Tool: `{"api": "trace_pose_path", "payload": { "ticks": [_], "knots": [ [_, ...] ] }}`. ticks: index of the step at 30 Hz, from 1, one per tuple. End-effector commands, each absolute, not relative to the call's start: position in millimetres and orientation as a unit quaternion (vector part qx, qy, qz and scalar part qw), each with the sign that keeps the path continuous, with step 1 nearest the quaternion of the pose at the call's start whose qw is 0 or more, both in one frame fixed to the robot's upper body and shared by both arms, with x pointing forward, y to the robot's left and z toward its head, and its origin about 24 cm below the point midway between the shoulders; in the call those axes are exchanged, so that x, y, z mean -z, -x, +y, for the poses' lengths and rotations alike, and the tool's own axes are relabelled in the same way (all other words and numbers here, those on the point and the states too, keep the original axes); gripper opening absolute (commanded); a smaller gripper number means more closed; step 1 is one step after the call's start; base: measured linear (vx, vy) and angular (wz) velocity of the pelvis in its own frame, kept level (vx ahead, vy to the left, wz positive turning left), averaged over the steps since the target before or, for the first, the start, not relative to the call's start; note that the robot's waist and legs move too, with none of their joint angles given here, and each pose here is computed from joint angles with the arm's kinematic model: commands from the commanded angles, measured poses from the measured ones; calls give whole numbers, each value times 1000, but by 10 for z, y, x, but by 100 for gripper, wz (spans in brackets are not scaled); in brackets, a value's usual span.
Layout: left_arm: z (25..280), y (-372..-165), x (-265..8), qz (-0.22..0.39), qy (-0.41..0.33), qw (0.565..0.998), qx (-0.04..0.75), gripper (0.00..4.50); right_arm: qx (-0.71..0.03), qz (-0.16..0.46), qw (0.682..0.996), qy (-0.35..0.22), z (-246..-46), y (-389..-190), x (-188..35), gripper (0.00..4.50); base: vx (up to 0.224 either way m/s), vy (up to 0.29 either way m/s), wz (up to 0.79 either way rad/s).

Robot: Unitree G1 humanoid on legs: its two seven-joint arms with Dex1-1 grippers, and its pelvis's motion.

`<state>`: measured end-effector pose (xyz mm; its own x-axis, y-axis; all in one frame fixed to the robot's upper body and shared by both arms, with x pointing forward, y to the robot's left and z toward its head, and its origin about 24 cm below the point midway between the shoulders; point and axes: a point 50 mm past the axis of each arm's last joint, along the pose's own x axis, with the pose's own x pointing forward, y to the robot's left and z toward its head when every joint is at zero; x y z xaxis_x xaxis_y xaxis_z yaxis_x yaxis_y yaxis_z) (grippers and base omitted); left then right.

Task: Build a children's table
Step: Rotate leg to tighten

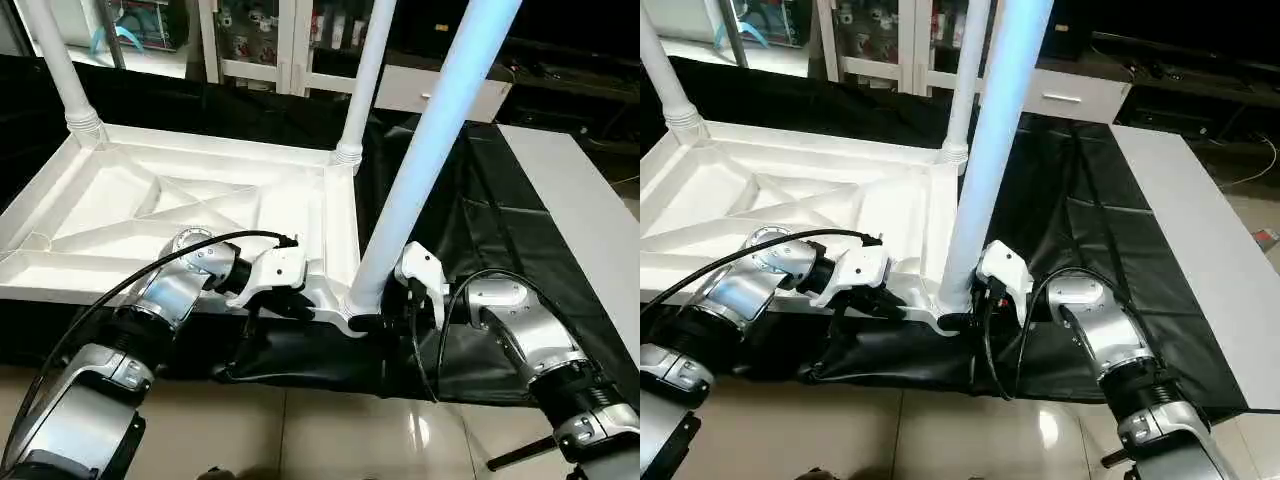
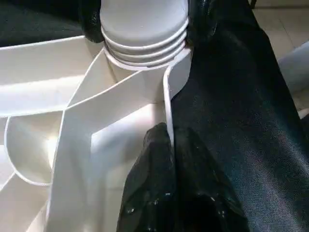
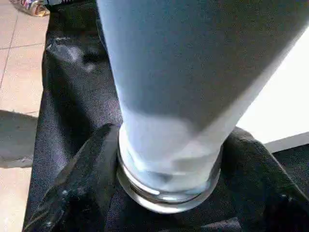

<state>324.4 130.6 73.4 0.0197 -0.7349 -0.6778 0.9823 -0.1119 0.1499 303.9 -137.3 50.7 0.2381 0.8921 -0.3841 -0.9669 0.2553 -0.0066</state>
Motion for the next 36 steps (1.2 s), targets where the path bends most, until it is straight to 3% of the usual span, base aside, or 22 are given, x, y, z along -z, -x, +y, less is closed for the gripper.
{"api": "trace_pose_path", "payload": {
  "ticks": [1,5,7,8,10,12,13,16,20,24,29,31,35,36],
  "knots": [
    [1337,-3062,-398,278,-328,572,698,0,-599,155,775,130,-1367,-3054,-501,275,0,0,0],
    [1324,-3084,-402,275,-329,583,690,0,-576,147,796,115,-1335,-3082,-488,272,0,0,0],
    [1287,-3122,-403,269,-325,605,675,0,-532,137,830,94,-1289,-3147,-481,272,0,0,0],
    [1225,-3181,-412,261,-312,638,654,0,-491,132,859,68,-1237,-3205,-476,272,0,0,0],
    [1191,-3211,-418,258,-303,655,643,0,-473,130,870,54,-1211,-3228,-475,272,0,0,0],
    [1092,-3287,-440,243,-287,694,614,0,-414,131,901,18,-1143,-3294,-461,272,-28,2,-1],
    [1014,-3380,-440,244,-282,734,567,0,-342,138,929,-14,-1078,-3358,-425,272,-55,4,-2],
    [948,-3461,-440,244,-277,769,522,0,-289,147,946,-32,-1016,-3398,-384,270,-17,5,-2],
    [780,-3577,-424,230,-288,825,429,0,-121,161,979,-34,-869,-3464,-292,270,0,0,0],
    [713,-3612,-421,211,-308,837,400,0,-101,140,985,-14,-664,-3458,-312,270,0,0,0],
    [736,-3618,-412,202,-324,832,403,0,-149,110,980,-77,-538,-3490,-435,270,0,0,0],
    [773,-3609,-398,200,-336,823,413,0,-171,78,978,-88,-569,-3515,-545,326,0,0,0],
    [838,-3565,-363,202,-339,803,446,0,-182,20,981,-67,-746,-3557,-744,351,0,0,0],
    [843,-3549,-359,198,-342,795,461,0,-180,15,981,-71,-797,-3567,-772,379,0,0,0]
  ]
}}
